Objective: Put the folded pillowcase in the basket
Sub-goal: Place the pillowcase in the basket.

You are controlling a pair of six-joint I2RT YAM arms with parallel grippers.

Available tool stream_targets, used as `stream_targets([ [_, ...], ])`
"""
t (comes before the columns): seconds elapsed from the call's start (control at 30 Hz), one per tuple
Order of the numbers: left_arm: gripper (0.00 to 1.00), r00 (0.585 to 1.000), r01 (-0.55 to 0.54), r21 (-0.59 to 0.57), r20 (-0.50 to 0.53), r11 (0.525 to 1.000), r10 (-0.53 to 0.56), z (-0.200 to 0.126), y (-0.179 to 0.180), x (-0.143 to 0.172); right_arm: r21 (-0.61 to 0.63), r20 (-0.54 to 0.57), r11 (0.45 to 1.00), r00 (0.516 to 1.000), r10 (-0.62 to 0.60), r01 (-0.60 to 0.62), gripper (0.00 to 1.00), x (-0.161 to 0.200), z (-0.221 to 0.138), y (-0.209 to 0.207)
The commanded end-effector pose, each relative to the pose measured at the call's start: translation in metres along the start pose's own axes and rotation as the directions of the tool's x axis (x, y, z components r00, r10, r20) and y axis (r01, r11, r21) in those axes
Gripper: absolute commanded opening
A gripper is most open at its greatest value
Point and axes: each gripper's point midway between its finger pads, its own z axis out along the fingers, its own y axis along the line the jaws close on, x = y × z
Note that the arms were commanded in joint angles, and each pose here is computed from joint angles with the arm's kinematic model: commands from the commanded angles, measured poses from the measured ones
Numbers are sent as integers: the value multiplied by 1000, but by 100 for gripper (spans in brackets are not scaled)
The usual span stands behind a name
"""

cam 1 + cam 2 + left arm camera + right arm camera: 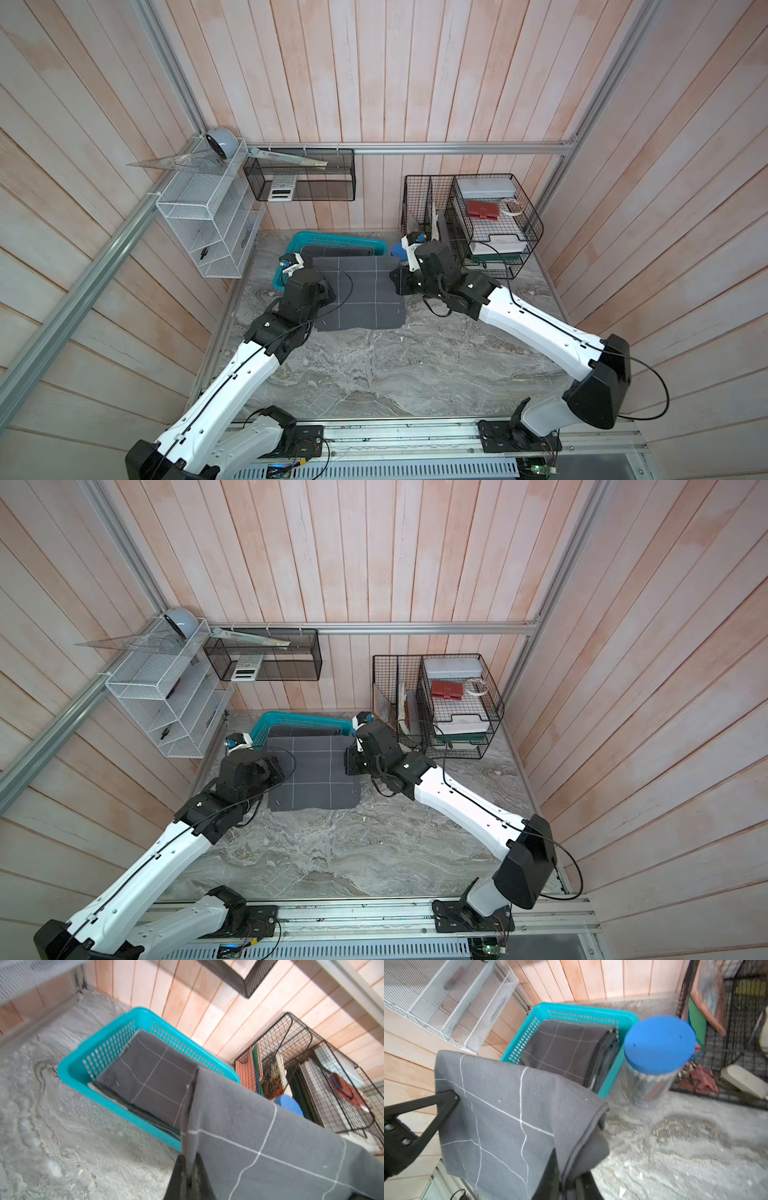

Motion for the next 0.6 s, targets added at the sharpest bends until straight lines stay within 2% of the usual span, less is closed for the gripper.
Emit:
stream_targets([
  [0.0, 0, 997, -59, -143, 34, 988, 65, 7, 25, -32, 70, 51, 996, 997, -58, 55, 0, -22, 13, -5],
  [0.2, 0, 999, 1, -219, 34, 976, 7, 38, 39, -71, 76, 50, 992, 994, -100, 96, 0, -48, 57, 12],
  [0.4, 0, 999, 36, -261, 43, 965, -25, 74, 54, -88, 107, 12, 984, 990, -144, 142, 0, -56, 105, 16],
  [0.57, 0, 997, 78, -266, 6, 961, -79, 117, 68, -87, 124, -25, 980, 988, -152, 154, 0, -54, 148, 10],
])
